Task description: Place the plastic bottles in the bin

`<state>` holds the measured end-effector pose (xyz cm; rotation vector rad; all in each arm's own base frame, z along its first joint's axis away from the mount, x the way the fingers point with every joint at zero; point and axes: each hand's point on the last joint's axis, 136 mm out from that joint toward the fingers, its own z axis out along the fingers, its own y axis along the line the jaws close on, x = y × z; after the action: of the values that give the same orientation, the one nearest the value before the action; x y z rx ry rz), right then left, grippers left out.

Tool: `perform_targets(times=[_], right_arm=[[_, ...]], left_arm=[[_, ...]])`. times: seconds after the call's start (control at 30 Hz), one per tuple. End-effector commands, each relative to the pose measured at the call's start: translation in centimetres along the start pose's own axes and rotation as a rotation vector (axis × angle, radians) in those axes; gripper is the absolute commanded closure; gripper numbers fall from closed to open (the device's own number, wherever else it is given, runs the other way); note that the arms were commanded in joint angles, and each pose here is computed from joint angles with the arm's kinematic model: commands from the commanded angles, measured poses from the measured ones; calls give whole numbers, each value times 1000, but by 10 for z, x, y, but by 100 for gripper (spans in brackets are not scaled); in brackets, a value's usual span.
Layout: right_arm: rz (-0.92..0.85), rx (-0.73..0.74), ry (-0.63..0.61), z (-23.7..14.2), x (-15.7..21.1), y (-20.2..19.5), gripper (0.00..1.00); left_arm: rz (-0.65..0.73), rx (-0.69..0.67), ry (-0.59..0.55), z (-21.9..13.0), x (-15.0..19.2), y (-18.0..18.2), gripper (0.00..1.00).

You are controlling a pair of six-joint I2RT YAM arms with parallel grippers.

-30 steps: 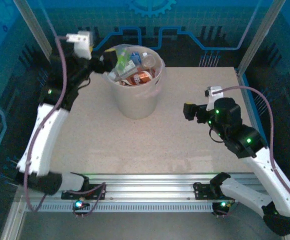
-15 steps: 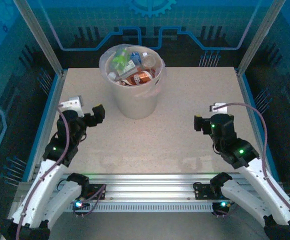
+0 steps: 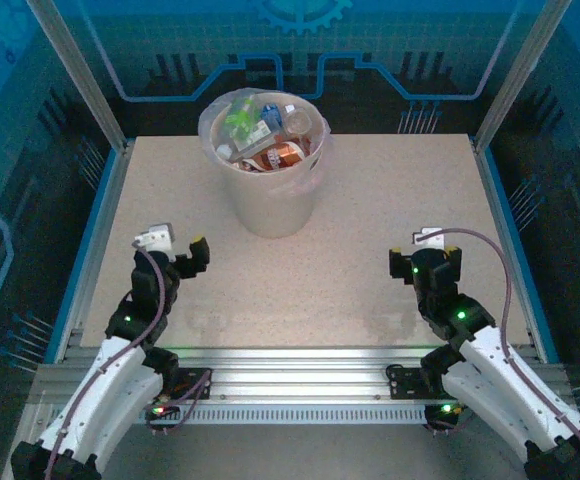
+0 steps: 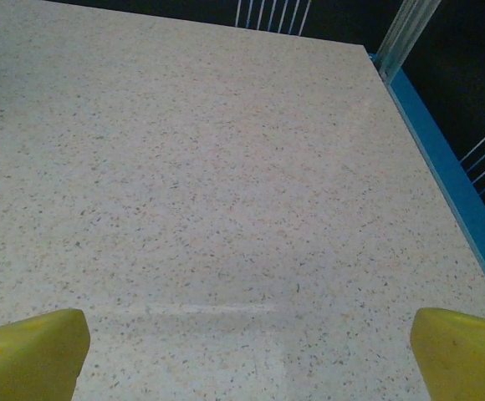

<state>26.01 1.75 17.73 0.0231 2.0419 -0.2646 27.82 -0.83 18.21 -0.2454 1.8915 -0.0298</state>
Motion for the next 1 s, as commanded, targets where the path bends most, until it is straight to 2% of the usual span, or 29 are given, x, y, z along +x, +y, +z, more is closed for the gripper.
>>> perform_targets(times=[0.0, 0.4, 0.97], right_arm=[[28, 25, -34, 9, -6, -5, 0], [66, 19, 29, 35, 12, -4, 0], [86, 7, 28, 39, 14, -8, 0]], left_arm=[[28, -3, -118, 7, -14, 0, 1], [49, 5, -114, 40, 5, -4, 1], [24, 17, -113, 77, 16, 1, 1]])
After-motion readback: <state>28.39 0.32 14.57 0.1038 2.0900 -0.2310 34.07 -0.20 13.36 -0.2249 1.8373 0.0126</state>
